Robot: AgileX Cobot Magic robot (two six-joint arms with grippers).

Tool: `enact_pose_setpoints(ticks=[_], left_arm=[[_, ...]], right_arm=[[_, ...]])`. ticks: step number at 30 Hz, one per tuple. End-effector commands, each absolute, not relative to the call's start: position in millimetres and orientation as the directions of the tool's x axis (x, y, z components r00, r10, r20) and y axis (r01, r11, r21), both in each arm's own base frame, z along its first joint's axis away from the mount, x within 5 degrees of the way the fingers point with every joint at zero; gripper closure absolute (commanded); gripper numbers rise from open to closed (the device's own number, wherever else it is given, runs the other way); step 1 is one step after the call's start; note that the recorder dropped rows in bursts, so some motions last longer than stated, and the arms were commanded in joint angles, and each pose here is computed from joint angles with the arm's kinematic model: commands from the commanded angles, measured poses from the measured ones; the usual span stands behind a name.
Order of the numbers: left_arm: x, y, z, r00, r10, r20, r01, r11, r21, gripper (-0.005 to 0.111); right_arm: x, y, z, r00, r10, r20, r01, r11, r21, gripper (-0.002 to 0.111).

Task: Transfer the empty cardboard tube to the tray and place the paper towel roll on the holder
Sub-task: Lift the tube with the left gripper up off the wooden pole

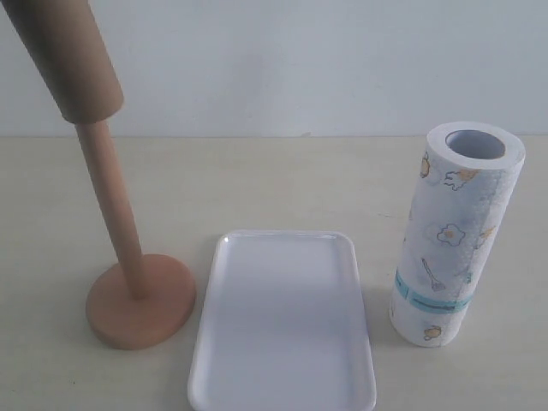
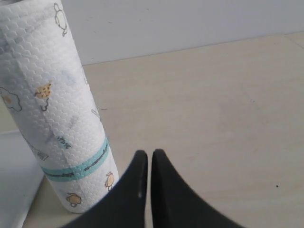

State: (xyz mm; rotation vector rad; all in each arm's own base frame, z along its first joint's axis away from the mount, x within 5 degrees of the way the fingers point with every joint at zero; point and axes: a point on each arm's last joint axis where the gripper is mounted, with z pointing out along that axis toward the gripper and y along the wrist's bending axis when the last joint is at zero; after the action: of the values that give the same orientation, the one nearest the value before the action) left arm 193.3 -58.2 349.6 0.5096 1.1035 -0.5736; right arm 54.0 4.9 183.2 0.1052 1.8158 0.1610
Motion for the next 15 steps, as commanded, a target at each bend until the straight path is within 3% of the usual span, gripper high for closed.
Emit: enact_pose_setpoints(ticks=[1, 11, 15], left_arm=[[183.9, -59.3, 370.1, 0.373, -0.191, -0.908, 0.670, 0.733, 0.121, 0.103], [165.6, -59.2, 414.3, 0.429, -0.198, -0.882, 0.663, 0.731, 0.158, 0.103], [161.5, -63.5, 428.2, 0.333, -0.241, -0.912, 0.735, 0.672, 0.090, 0.103]], right_arm=[[53.9, 4.9, 184.4, -0.235, 0.159, -0.959, -0.015, 0.986, 0.167, 0.106], [53.9, 4.9, 184.4, -0.235, 0.159, -0.959, -0.015, 0.986, 0.167, 0.106], [53.9, 4.9, 184.4, -0.235, 0.159, -0.959, -0.015, 0.986, 0.167, 0.106]])
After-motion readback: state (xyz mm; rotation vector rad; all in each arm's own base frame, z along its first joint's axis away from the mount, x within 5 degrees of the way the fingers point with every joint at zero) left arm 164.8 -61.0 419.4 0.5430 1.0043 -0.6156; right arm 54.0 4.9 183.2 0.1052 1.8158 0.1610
